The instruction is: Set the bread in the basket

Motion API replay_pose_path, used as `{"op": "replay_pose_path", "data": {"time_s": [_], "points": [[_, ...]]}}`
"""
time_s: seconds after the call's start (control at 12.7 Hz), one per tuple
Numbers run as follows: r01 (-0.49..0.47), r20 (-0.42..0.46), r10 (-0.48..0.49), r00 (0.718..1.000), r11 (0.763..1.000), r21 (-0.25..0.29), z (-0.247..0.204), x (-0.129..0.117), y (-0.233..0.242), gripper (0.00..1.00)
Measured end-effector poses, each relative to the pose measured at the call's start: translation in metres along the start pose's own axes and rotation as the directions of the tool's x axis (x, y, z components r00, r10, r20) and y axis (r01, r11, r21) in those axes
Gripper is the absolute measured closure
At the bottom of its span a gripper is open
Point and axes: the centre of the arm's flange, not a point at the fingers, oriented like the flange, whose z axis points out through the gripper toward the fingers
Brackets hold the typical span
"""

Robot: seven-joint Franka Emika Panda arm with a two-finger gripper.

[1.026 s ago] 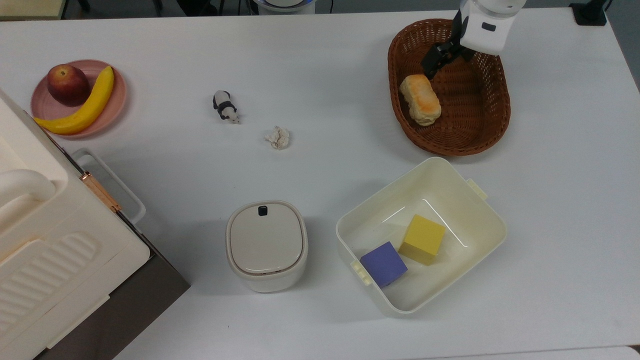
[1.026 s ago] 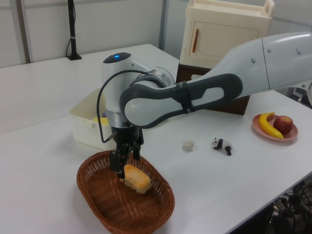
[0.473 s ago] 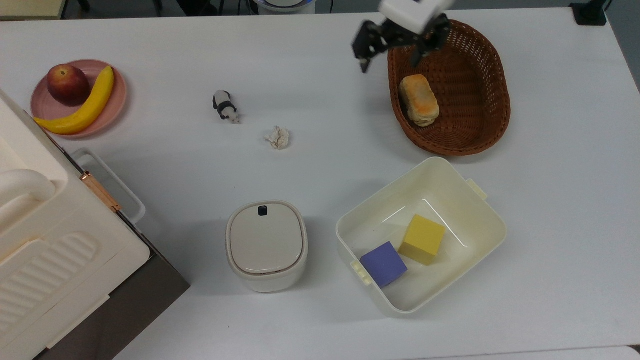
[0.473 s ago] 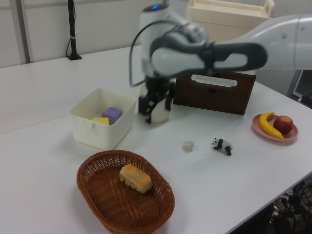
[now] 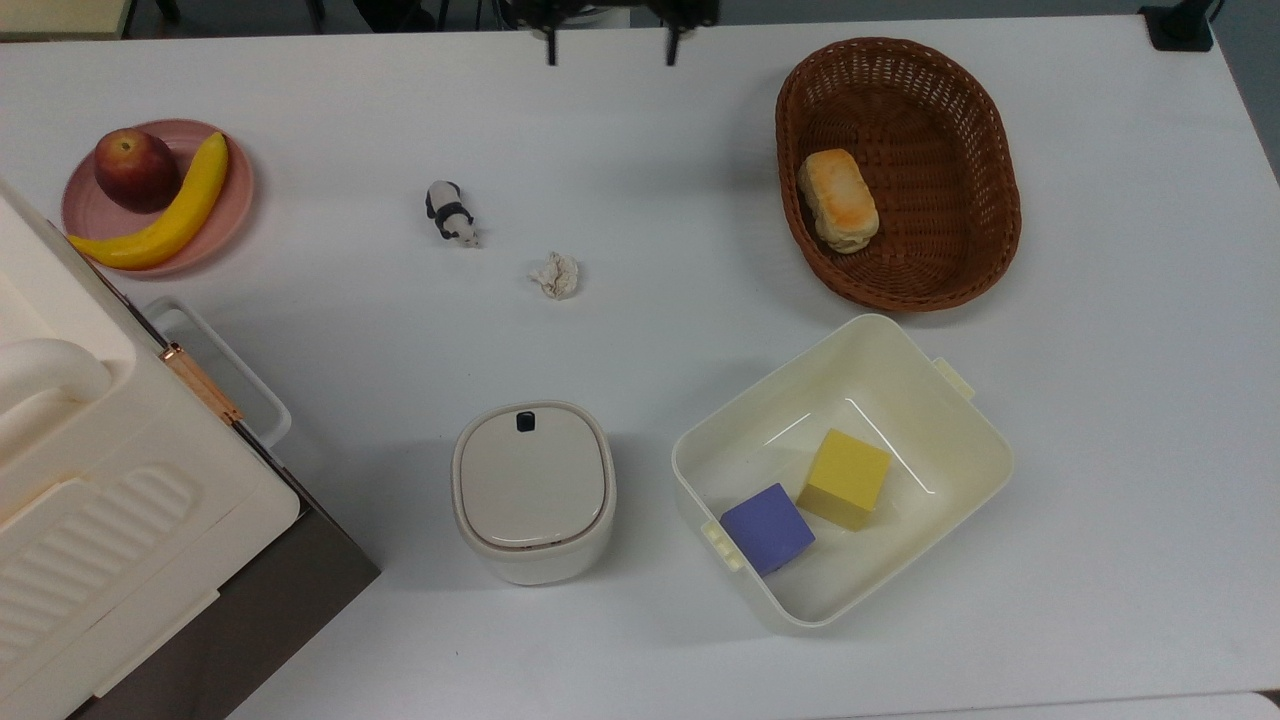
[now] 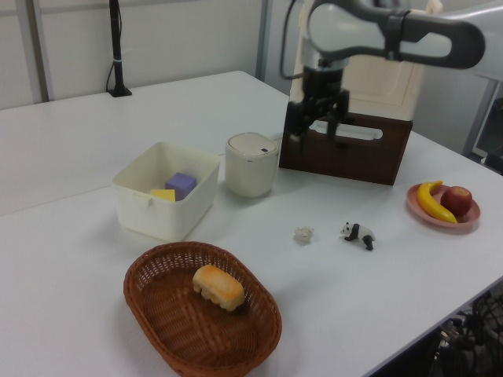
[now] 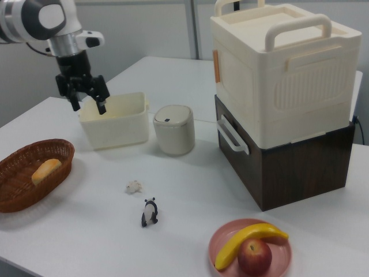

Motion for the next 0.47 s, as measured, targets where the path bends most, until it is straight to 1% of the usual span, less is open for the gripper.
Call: {"op": "replay_pose_path", "data": {"time_s": [0.08,0.16,0.24,0.32,0.47], "points": [[-0.012,-0.003,0.012,1.000,1.000,0.022,-0.005,-0.002,0.021,0.00],[-0.045,-0.010,0.045,0.999,0.997,0.067,-0.010,-0.004,0.044,0.00],[-0.062,-0.023,0.065,0.998,0.990,0.125,-0.016,-0.008,0.070,0.00],[-0.051,-0.042,0.059,0.997,0.984,0.170,-0.022,-0.012,0.091,0.00],[-0.040,-0.065,0.054,0.996,0.979,0.201,-0.029,-0.019,0.108,0.00]]}}
